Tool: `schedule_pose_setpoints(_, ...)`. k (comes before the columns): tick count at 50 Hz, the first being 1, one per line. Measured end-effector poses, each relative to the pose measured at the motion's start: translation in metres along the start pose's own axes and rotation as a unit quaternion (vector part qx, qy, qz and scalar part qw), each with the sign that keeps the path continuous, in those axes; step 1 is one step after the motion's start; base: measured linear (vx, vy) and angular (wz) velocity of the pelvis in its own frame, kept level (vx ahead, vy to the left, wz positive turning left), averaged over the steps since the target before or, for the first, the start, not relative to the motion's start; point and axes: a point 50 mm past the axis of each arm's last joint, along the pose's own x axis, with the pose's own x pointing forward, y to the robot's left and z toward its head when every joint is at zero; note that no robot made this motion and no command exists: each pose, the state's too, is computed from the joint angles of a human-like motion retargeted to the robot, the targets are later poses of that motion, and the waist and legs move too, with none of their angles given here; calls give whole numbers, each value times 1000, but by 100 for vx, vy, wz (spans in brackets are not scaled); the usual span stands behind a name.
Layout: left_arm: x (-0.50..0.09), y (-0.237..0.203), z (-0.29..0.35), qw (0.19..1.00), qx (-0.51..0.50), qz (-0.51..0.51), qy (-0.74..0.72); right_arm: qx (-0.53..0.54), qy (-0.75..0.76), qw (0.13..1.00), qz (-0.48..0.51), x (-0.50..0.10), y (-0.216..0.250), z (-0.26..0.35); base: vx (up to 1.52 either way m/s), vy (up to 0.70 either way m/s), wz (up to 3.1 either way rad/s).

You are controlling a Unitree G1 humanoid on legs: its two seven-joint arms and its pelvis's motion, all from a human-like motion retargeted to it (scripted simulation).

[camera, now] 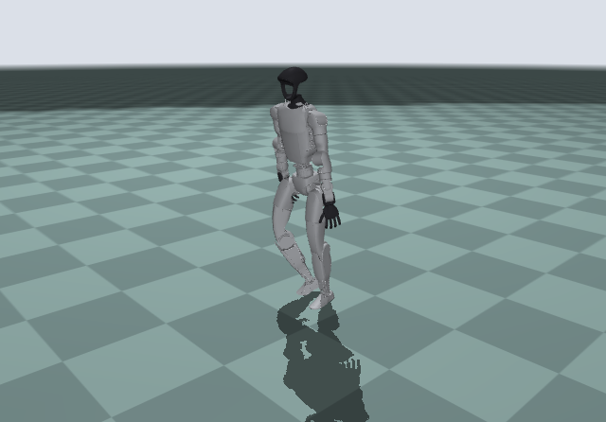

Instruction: Walk run

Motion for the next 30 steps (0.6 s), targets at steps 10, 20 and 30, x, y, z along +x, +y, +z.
schedule_pose_setpoints(10, -10, 37, 52, 993, 2, 43, -112, 30, -6, 999, 16, 1, 4, -4, 52, -8, 37)
schedule_pose_setpoints(20, 2, -21, 16, 997, 23, -29, -68, 58, -19, 998, 0, 0, 1, 3, 69, -13, 29)
schedule_pose_setpoints(30, -2, -83, -57, 990, -49, -93, 96, 8, -76, 997, -24, -3, 5, 51, 52, -15, 33)
